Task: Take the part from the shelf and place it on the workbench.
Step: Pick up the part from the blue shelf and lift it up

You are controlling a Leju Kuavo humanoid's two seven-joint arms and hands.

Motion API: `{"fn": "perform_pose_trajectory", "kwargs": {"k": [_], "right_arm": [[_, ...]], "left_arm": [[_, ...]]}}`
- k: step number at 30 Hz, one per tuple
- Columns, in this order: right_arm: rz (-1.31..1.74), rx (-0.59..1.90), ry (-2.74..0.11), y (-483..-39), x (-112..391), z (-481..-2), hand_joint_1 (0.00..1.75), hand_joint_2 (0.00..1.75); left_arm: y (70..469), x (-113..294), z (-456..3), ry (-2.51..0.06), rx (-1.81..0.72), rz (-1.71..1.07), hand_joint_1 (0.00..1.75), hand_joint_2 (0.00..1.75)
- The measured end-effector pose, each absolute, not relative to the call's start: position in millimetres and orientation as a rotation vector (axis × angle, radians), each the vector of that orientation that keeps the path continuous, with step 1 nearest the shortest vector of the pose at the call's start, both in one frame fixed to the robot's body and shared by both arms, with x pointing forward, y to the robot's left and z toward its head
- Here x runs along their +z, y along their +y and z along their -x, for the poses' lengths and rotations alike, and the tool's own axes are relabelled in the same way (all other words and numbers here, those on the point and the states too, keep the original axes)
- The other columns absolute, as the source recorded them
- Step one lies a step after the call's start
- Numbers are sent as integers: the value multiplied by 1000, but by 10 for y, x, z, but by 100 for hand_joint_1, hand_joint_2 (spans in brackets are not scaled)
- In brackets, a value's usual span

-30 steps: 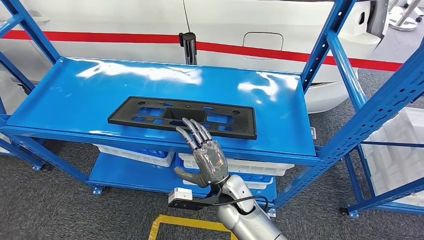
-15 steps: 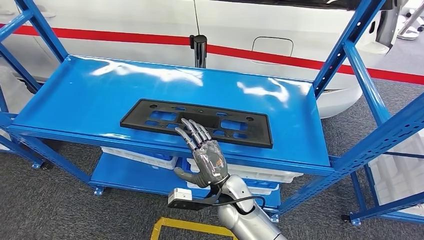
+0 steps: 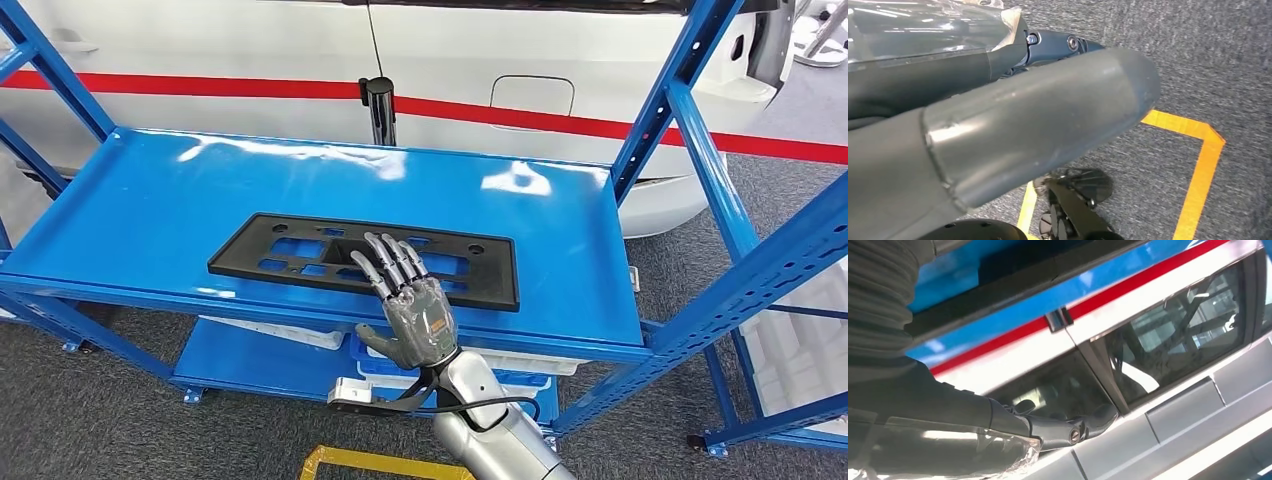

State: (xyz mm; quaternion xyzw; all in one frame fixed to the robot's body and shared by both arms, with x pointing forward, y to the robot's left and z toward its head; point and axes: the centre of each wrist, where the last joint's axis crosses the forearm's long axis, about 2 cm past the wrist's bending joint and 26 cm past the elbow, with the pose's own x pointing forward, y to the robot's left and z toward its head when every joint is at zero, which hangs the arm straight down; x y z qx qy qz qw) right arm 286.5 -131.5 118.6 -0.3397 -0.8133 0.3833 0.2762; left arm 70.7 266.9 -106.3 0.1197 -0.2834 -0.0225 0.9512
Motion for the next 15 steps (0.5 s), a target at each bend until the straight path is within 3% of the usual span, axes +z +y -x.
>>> {"fn": "perform_pose_trajectory", "kwargs": {"k": [15], "right_arm": [[952, 1025, -2164, -1337, 1159, -2825, 0, 175]], "left_arm": [[2664, -1058, -737, -581, -58, -234, 0, 0]]}}
